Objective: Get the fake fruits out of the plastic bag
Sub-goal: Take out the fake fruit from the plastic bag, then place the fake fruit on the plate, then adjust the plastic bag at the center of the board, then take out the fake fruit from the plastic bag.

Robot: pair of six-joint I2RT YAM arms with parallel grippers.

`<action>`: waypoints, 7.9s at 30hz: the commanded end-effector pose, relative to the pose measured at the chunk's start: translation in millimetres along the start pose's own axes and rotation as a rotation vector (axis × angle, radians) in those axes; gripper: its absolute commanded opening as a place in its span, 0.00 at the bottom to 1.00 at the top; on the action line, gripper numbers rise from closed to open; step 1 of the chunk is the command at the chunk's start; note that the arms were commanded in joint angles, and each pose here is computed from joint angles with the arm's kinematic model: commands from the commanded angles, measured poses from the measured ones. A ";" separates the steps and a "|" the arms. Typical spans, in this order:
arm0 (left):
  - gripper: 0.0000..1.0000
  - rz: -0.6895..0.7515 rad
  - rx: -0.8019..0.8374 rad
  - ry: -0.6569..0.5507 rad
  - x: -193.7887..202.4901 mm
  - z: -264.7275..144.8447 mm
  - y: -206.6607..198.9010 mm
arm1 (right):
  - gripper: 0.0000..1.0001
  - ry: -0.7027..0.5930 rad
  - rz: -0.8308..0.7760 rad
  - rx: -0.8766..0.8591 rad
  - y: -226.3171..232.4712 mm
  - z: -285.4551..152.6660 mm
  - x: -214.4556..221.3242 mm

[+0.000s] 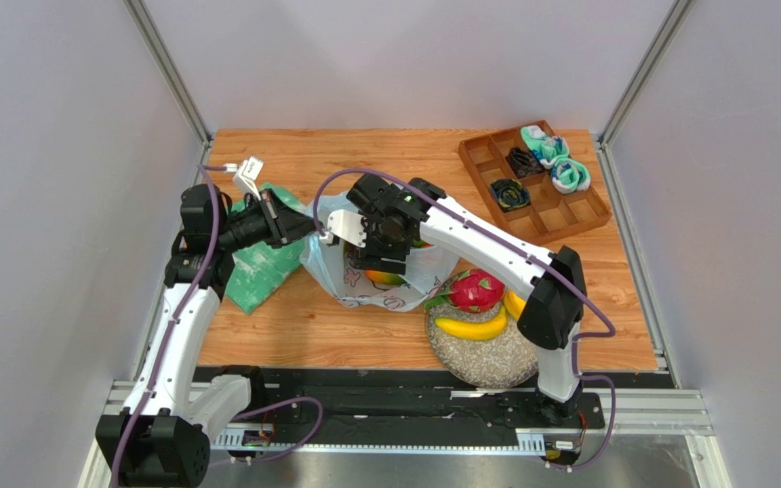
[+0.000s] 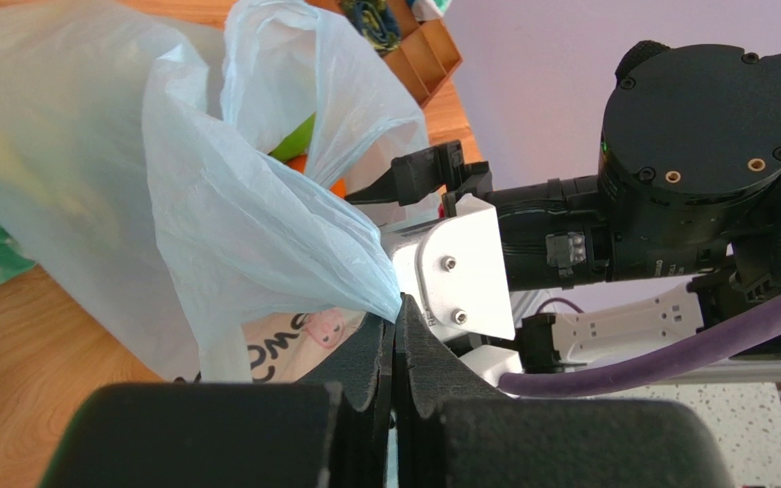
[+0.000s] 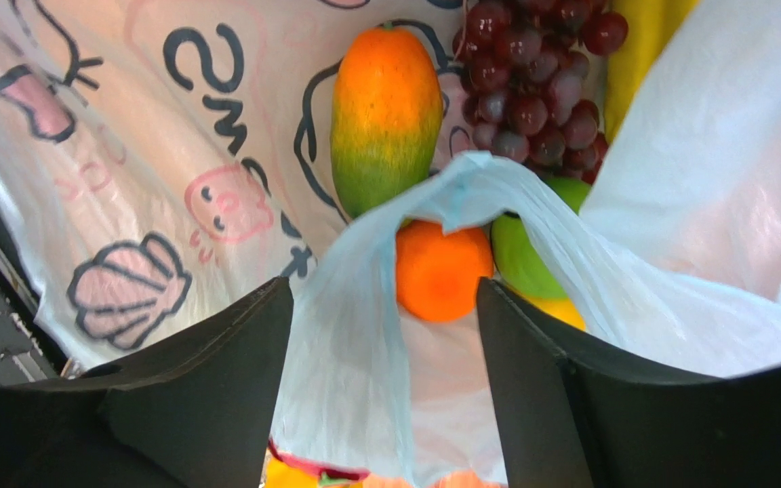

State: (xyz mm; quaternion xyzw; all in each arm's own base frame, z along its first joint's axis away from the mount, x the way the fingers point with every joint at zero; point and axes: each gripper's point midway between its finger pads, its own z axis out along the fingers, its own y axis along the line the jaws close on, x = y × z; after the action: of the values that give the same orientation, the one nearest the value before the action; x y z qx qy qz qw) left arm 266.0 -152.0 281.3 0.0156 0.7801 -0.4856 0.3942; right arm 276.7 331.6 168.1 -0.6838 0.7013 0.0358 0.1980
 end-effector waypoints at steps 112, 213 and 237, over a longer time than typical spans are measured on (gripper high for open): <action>0.00 -0.229 -0.130 -0.081 -5.9 -2.8 52.7 | 0.75 0.070 -0.478 0.147 126.9 -30.1 272.3; 0.70 1.114 -0.084 0.814 6.3 170.3 135.8 | 0.00 -0.518 0.492 0.060 10.5 -98.6 39.4; 0.31 1.128 -0.211 0.833 9.3 198.8 190.7 | 0.00 -0.487 0.491 0.036 0.1 -81.3 31.2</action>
State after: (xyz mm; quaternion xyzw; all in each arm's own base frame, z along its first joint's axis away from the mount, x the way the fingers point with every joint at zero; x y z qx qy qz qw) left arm 466.6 -203.8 64.8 0.5680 0.7835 -0.0657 0.2430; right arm 245.8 267.3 213.1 -0.4690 0.7885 0.2269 0.3269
